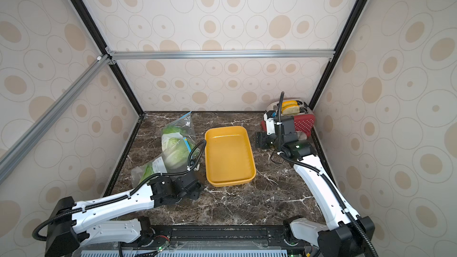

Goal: Put the chinese cabbages into a zipper bag and zip it
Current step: Place the zipper food storage bag at the center of the board.

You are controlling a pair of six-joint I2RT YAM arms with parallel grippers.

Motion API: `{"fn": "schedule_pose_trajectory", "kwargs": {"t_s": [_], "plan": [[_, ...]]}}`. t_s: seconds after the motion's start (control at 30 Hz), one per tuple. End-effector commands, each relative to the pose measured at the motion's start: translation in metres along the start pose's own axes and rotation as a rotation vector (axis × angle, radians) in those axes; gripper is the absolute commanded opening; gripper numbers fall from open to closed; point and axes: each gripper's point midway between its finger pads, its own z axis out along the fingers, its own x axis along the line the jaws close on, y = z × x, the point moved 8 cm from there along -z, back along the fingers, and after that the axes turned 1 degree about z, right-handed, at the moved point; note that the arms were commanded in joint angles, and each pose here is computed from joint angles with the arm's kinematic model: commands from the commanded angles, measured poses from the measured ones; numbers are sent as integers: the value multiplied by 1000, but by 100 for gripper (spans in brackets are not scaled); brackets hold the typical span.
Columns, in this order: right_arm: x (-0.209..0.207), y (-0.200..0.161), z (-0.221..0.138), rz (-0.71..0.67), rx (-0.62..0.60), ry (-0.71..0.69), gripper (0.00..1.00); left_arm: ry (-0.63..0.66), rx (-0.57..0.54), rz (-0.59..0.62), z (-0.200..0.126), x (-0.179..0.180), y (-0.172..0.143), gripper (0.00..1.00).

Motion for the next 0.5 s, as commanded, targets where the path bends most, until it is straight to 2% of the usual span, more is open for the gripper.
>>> {"fn": "schedule_pose_trajectory", "kwargs": {"t_s": [0.0, 0.17, 0.27, 0.37, 0.47], "plan": [[-21, -5, -7, 24, -10, -156, 87, -17, -126, -16, -37, 8, 33, 98], [-65, -19, -9, 111, -57, -415, 100, 168, -258, -45, -66, 54, 75, 99], [-91, -39, -5, 158, -68, -540, 100, 362, -337, -182, -73, 107, 92, 99], [-111, -62, 2, 184, -36, -637, 100, 506, -391, -321, -66, 158, 89, 99], [-128, -86, 15, 164, -10, -715, 100, 683, -344, -486, -39, 210, 66, 99]]}}
